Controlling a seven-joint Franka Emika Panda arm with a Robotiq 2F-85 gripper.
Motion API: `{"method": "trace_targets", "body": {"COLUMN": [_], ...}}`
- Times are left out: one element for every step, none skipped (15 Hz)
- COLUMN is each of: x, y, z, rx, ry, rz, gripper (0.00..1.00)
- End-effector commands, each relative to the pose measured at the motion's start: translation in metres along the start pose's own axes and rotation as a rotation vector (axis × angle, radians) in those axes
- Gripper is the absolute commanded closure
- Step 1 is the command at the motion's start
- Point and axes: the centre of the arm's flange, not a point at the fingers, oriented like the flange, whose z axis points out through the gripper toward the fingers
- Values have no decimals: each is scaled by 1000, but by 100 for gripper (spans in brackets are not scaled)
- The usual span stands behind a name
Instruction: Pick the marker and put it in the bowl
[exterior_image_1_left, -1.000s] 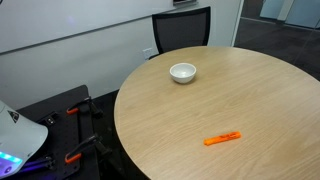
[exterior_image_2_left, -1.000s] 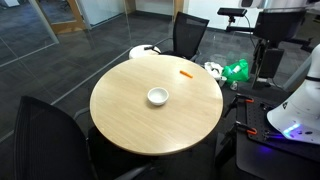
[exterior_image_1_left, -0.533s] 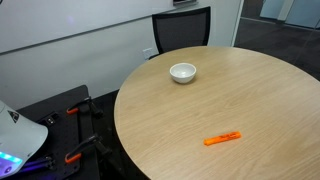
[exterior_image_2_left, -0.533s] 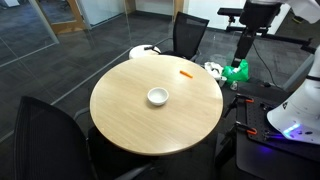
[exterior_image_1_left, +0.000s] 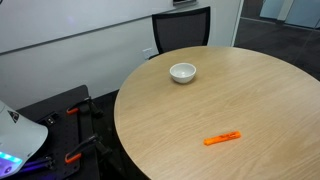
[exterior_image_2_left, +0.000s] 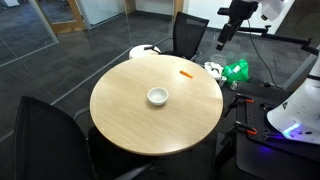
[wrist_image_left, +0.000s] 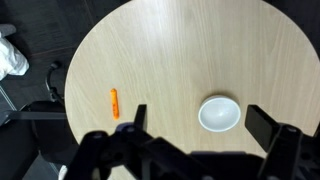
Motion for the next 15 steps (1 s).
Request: {"method": "trace_targets", "body": {"x": [19,24,28,32,36,39,43,46,49,53,55,58,61,64,67], "y": [44,56,65,75,83,90,96,101,106,110,113,116,120,123,128], "z": [17,21,26,31,37,42,49,57,64,73,81,89,98,107,116], "rx": [-21,-30,-39,-47,-59,-62,-70,-73,-77,-77,-80,-82,-85,-87,-93], "ry": [45,51,58,62,67,73,77,83,86,91,94,100,103,104,101], "rz": [29,32,37,37,33,30,25,22,21,20,17,21,26,30,39], "gripper": [0,0,0,0,0,0,0,0,0,0,0,0,0,0,0]}}
